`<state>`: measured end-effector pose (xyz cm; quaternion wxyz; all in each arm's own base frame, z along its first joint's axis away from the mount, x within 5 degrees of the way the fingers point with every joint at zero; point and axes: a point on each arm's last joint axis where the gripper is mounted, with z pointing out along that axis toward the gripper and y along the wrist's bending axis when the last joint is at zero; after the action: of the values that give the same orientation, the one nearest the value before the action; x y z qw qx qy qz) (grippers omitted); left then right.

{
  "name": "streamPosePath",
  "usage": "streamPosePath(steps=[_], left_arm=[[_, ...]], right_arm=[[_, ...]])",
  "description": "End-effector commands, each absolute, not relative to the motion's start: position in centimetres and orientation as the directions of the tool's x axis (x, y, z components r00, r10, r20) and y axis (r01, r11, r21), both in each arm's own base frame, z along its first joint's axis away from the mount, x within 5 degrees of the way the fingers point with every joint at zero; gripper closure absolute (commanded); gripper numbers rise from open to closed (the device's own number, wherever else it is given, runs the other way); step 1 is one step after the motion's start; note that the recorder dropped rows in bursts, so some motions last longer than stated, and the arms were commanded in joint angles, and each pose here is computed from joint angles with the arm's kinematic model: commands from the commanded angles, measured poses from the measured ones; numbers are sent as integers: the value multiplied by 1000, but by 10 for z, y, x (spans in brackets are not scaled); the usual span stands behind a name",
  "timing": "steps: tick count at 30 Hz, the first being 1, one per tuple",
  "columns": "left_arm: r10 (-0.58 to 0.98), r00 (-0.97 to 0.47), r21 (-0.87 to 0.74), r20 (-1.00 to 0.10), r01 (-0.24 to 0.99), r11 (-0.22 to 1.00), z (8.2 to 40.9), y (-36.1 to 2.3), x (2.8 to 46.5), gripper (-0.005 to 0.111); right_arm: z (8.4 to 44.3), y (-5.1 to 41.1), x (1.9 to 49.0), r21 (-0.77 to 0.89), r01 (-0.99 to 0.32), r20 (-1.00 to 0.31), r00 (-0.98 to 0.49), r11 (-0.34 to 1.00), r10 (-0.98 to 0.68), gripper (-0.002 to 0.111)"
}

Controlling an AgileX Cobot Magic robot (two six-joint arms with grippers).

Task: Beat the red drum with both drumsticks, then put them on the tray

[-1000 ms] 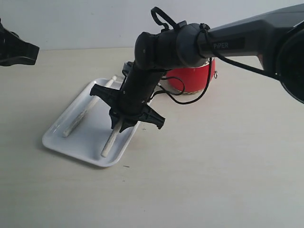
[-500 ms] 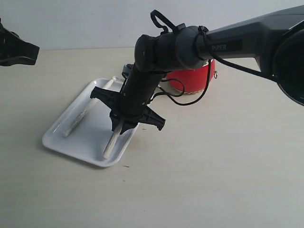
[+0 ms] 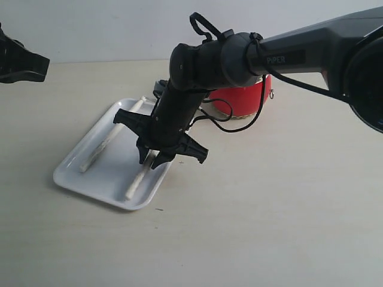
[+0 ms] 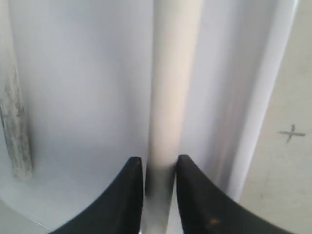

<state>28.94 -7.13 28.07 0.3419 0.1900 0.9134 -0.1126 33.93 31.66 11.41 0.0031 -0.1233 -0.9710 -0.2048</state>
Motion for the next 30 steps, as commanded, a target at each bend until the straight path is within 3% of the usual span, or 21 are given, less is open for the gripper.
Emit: streamPosePath(steps=[1, 7, 11, 22, 30], left_arm=[[260, -694, -85, -671, 420, 903, 282, -71, 287, 107], [260, -694, -85, -671, 420, 903, 282, -71, 287, 107], [261, -693, -84, -672, 422, 903, 282, -71, 287, 107], [282, -687, -67, -669, 434, 898, 278, -71, 286, 107], [272, -691, -80, -670, 430, 899, 278, -71, 286, 107]], right_arm=[[114, 317, 340, 404, 215, 34, -975, 889, 221, 72], [115, 317, 341, 407, 206, 28, -976, 890, 214, 63], [129, 318, 341, 430, 129, -24, -988, 894, 154, 62], [234, 294, 346, 504, -189, -336, -942, 842, -10, 62], [291, 237, 352, 393, -402, -482, -856, 827, -187, 62]])
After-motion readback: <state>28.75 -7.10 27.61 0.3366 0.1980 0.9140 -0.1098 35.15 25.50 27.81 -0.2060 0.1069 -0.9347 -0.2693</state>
